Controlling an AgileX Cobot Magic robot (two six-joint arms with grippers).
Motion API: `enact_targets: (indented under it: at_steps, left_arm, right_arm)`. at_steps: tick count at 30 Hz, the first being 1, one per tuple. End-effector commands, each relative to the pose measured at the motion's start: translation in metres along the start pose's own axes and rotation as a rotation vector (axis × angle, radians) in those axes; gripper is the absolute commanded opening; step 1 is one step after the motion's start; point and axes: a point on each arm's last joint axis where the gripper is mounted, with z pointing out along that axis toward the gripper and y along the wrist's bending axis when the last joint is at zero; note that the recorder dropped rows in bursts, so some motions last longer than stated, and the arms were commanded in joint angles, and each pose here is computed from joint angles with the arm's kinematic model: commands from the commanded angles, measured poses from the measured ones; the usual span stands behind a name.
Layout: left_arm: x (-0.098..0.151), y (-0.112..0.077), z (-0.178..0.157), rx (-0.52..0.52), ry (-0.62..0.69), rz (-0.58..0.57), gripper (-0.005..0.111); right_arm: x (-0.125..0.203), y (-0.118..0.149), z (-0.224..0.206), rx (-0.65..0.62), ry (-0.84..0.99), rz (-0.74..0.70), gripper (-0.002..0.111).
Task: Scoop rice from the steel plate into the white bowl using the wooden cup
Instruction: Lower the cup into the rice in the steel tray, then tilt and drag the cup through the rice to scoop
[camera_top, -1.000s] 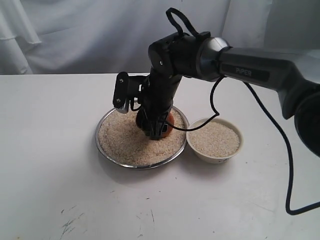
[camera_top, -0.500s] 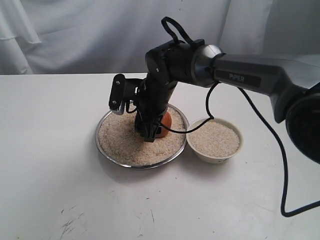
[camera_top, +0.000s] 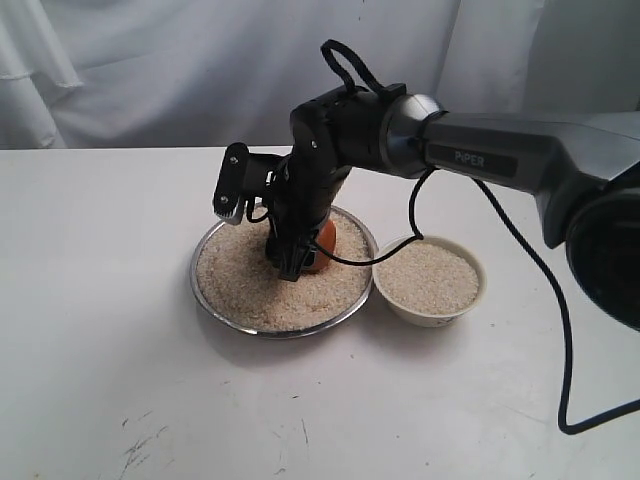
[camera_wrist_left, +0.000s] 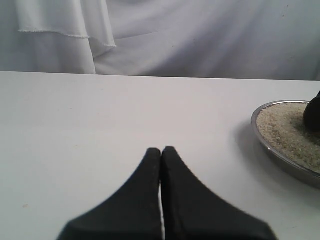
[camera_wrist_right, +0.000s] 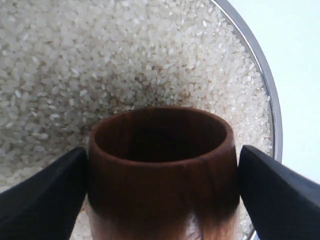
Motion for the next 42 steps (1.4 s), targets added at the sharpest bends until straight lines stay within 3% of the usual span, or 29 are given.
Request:
enact_targets:
  at_steps: [1,16,19,25,36,42]
  left_arm:
    - [0.001,0.000,0.000,0.002,-0.007,-0.004,0.000]
    - [0.001,0.000,0.000,0.002,-0.007,-0.004,0.000]
    - [0.001,0.000,0.000,0.002,-0.007,-0.004,0.000]
    - [0.001,0.000,0.000,0.002,-0.007,-0.004,0.000]
    - [0.001,0.000,0.000,0.002,-0.007,-0.004,0.000]
    - [0.001,0.000,0.000,0.002,-0.007,-0.004,0.000]
  right_arm:
    - [-0.005,0.001,0.000,0.013,-0.026,0.006,0.058]
    - [-0.002,0.000,0.000,-0.054,-0.084,0.068,0.058]
    - [0.002,0.004,-0.001,-0.165,-0.114,0.042,0.069]
    - [0.009,0.003,-0.001,-0.201,-0.102,0.002,0.087]
    - [0.010,0.001,-0.008,-0.209,-0.118,-0.028,0.087]
    - [0.022,-0.014,-0.011,-0.201,-0.165,0.024,0.087]
